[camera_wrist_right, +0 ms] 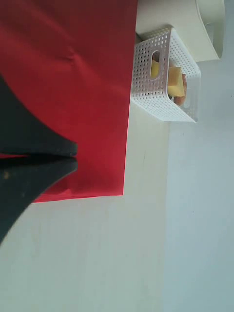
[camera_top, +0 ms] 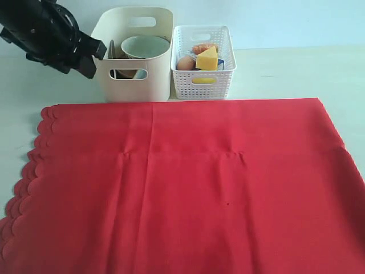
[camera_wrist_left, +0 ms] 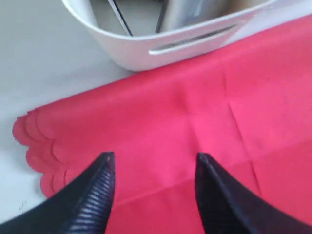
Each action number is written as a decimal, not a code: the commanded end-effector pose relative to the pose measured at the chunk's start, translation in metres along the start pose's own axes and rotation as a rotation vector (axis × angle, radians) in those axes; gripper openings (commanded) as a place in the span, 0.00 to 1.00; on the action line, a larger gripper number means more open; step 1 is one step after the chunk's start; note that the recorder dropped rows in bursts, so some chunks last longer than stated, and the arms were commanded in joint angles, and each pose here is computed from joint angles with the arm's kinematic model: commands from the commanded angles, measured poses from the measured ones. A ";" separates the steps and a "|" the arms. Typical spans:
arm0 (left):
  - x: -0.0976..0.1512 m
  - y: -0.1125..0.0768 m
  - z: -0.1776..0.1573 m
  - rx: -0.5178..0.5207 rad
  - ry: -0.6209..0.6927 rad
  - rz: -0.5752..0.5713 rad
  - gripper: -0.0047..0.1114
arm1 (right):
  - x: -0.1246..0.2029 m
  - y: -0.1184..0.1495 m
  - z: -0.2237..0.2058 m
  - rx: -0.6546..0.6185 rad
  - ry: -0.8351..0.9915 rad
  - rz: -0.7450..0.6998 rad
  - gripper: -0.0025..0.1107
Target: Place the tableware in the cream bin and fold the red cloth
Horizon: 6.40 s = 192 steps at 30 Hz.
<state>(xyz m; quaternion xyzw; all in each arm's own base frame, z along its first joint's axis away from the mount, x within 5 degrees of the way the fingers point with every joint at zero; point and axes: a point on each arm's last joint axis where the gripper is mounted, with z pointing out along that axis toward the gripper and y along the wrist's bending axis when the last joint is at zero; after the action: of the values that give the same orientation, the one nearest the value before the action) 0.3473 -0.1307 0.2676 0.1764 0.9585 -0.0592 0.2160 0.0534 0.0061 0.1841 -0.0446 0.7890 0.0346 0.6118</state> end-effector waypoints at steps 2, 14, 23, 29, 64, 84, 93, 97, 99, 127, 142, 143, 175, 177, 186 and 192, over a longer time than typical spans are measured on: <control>0.024 0.000 -0.004 0.004 0.061 0.000 0.47 | 0.000 0.000 0.000 0.005 -0.012 0.001 0.02; 0.089 -0.001 -0.012 0.004 0.157 -0.005 0.47 | 0.000 0.000 0.000 0.005 -0.012 0.001 0.02; 0.135 -0.001 -0.014 0.002 0.225 -0.028 0.49 | 0.000 0.000 0.000 0.005 -0.012 0.001 0.02; 0.156 -0.001 -0.006 -0.001 0.275 -0.040 0.62 | 0.000 0.000 0.000 0.005 -0.012 0.001 0.02; 0.131 0.094 0.065 0.137 0.270 -0.397 0.64 | 0.000 0.000 0.000 0.005 -0.012 0.001 0.02; 0.135 0.101 0.101 0.160 0.361 -0.407 0.64 | 0.000 0.000 0.000 0.005 -0.012 0.001 0.02; 0.135 0.093 0.102 0.248 0.381 -0.406 0.64 | 0.000 0.000 0.000 0.005 -0.012 0.001 0.02; 0.135 0.090 0.101 0.296 0.384 -0.393 0.64 | 0.000 0.000 0.000 0.005 -0.012 0.001 0.02; 0.135 0.088 0.100 0.319 0.388 -0.383 0.64 | 0.000 0.000 0.000 0.005 -0.012 0.001 0.02; 0.137 0.070 0.111 0.560 0.410 -0.350 0.30 | 0.000 0.000 0.000 0.005 -0.012 0.001 0.02; 0.121 0.075 0.054 0.405 0.313 -0.309 0.04 | 0.000 0.000 0.000 0.005 -0.012 0.001 0.02; 0.120 0.076 0.047 0.384 0.313 -0.302 0.04 | 0.000 0.000 0.000 0.005 -0.012 0.001 0.02; 0.101 0.059 -0.026 0.473 0.119 -0.226 0.04 | -0.023 0.000 -0.009 0.005 -0.074 0.001 0.02; 0.104 0.060 -0.024 0.449 0.142 -0.229 0.04 | -0.023 0.000 -0.009 0.005 -0.074 0.001 0.02; 0.128 0.079 -0.002 0.199 0.262 -0.310 0.04 | -0.033 0.000 -0.013 0.005 -0.083 0.001 0.02; 0.142 0.088 0.026 0.134 0.382 -0.364 0.04 | -0.063 0.000 -0.027 0.005 -0.169 0.001 0.02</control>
<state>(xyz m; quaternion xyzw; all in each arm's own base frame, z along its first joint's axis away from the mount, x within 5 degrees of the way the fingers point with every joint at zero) 0.2691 -0.0134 0.1929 0.0427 0.9884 -0.1441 0.0226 0.0458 0.0052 0.2385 -0.0423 0.7468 0.0375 0.6627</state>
